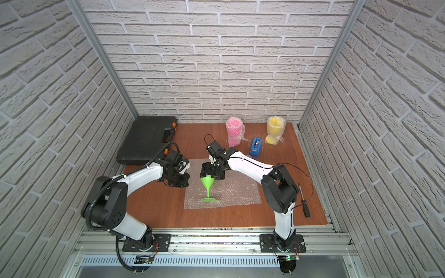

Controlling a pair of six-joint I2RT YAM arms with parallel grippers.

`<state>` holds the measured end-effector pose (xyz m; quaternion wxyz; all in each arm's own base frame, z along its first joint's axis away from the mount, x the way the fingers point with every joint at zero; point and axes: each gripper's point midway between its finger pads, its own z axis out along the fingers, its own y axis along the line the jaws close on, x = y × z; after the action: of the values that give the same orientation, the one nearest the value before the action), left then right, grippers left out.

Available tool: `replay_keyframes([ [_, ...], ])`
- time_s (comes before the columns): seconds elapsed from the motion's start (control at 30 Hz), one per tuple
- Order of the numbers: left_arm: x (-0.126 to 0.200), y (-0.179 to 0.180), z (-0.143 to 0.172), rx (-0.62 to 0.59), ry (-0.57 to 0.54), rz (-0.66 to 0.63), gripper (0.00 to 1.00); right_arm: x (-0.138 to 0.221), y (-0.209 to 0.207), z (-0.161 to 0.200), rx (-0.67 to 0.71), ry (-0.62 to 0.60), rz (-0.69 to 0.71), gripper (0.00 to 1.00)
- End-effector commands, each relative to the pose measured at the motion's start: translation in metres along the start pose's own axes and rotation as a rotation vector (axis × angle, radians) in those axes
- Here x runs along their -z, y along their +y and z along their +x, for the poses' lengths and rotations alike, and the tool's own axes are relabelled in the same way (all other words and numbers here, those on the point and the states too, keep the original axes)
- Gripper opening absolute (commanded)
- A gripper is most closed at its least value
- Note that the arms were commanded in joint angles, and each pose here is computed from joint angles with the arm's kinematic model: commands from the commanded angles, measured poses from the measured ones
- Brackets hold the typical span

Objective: Wrap wine glasses in bubble wrap
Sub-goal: Adjust the bubble wrap at the center of the board, then place the wine glass on the bubble wrap.

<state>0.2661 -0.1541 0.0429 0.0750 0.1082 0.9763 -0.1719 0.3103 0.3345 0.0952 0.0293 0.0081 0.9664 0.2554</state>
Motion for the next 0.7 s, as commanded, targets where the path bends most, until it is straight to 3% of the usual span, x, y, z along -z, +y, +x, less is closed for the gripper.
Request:
replay_keyframes([
  [0.0, 0.004, -0.003, -0.007, 0.000, -0.062, 0.032, 0.00, -0.005, 0.030, -0.012, -0.006, -0.026, -0.089, 0.45],
  [0.33, 0.002, -0.002, -0.003, 0.004, -0.057, 0.048, 0.00, -0.057, 0.012, -0.019, -0.026, 0.038, -0.006, 0.48],
  [0.5, 0.003, -0.004, -0.004, 0.001, -0.056, 0.054, 0.00, -0.047, 0.017, -0.020, -0.016, 0.031, -0.015, 0.76],
  [0.67, 0.006, -0.006, -0.007, -0.002, -0.062, 0.062, 0.00, -0.007, 0.028, -0.028, 0.003, -0.026, -0.042, 0.88],
])
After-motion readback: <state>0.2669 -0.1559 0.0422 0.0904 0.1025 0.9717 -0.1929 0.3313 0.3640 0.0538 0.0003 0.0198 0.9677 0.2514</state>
